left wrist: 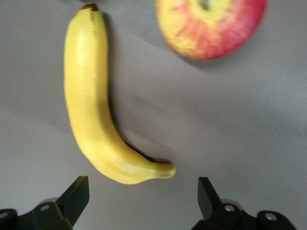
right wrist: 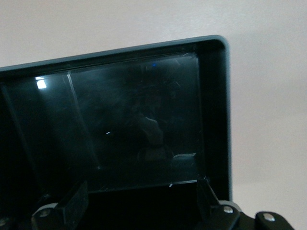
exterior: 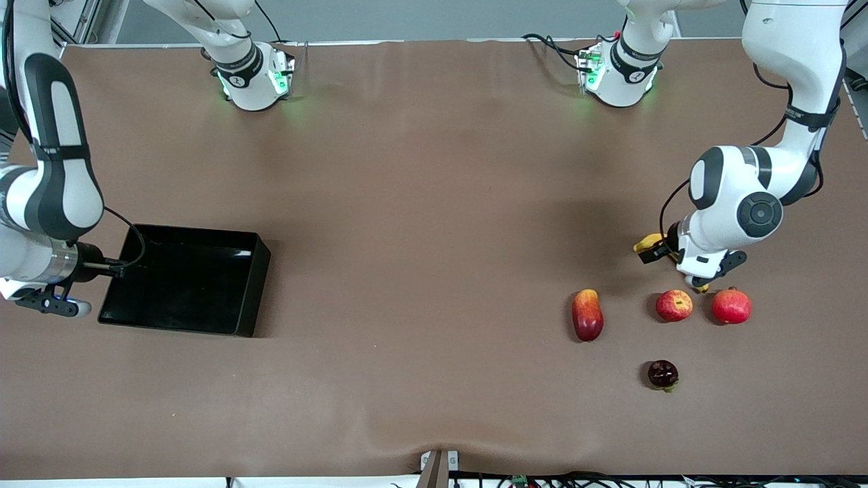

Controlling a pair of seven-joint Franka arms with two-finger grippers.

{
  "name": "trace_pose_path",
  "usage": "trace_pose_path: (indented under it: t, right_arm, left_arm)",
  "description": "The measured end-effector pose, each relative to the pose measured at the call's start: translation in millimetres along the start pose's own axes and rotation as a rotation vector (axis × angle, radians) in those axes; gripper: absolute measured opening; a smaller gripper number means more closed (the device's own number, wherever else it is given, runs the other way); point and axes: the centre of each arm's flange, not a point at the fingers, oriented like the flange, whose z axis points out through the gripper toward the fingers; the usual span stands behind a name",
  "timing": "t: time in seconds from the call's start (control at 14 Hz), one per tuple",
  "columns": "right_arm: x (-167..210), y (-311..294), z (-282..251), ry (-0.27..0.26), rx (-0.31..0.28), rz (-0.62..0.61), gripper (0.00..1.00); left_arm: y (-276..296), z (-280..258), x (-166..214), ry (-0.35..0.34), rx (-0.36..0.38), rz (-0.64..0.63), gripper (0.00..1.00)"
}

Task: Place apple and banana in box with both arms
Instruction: 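Grasp the banana with the left gripper while the right gripper holds the box rim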

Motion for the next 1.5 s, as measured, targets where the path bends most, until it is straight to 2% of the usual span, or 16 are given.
trace_pose_path:
  t: [0.29,0.64,0.71,0.86,1.21,1.29,1.36,1.5]
  right_arm:
    - [11.2,44.1,32.2,0.030,0.004,-0.036,1.00]
    - [18.6,57.6,68.5,0.026,0.004,-0.043,1.00]
    - [19.3,59.7,73.5,0.024,0.004,-0.057,0.94]
    - [19.2,67.8,80.4,0.020,0.005,-0.091,0.74]
    - [19.8,72.7,81.3,0.022,0.009,-0.136,0.17]
    - [20.9,70.7,79.7,0.026,0.010,-0.140,0.07]
    - [22.9,67.9,76.7,0.033,0.010,-0.146,0.04]
    - [29.1,55.1,63.4,0.059,0.007,-0.177,0.04]
  left_arm:
    - [-24.6,8.9,8.5,-0.015,-0.002,-0.042,1.00]
    - [-28.7,35.1,14.6,-0.010,-0.015,-0.057,1.00]
    - [-27.9,43.3,15.9,-0.010,-0.016,-0.057,1.00]
    - [-29.8,53.3,18.2,-0.013,-0.016,-0.064,1.00]
    - [-46.2,54.5,26.6,-0.017,-0.021,-0.095,0.96]
    - [-46.3,54.8,26.4,-0.017,-0.021,-0.095,0.88]
    - [-46.2,55.1,26.1,-0.018,-0.020,-0.095,0.78]
    - [-46.3,55.2,26.0,-0.019,-0.020,-0.095,0.56]
